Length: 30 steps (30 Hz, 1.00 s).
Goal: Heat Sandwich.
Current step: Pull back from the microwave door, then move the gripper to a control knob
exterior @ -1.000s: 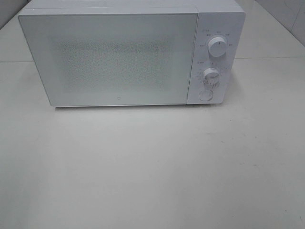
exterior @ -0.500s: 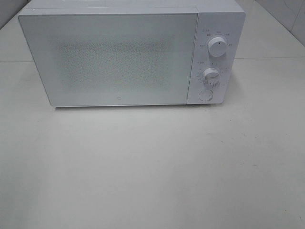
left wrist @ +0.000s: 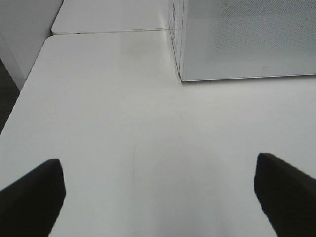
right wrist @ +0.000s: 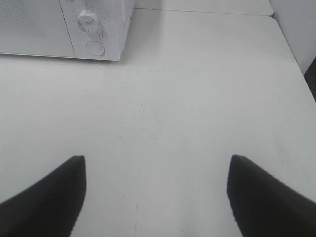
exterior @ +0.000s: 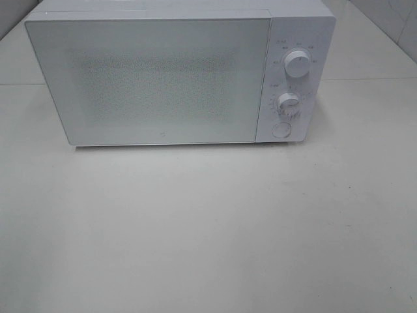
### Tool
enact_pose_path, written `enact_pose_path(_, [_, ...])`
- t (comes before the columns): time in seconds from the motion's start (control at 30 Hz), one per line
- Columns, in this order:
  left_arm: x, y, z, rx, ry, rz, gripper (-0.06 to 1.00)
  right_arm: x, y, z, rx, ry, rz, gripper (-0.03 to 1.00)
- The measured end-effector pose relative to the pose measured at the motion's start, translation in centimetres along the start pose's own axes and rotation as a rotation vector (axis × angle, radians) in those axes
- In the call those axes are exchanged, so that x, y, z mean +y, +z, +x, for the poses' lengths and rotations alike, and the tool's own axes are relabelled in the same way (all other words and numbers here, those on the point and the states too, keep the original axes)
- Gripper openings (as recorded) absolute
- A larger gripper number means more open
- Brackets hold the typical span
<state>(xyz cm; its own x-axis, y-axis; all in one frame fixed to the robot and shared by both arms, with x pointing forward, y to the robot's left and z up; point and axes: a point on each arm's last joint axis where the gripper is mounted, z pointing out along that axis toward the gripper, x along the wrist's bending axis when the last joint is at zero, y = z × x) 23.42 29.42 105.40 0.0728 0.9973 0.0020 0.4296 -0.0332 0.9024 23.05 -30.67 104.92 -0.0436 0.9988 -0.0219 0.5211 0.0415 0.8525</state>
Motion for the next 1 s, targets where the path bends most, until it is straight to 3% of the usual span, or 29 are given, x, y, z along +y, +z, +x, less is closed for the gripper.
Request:
enact_pose_path(0.4, [0.0,0.0,0.0,0.0,0.0,0.0,0.97,3.2,1.8,0.4,0.018,-0.003,0.013,0.76])
enact_pose_path(1.0, [0.0,0.0,0.0,0.0,0.0,0.0,0.97,7.8,8.1,1.1,0.034,-0.021,0.001,0.76])
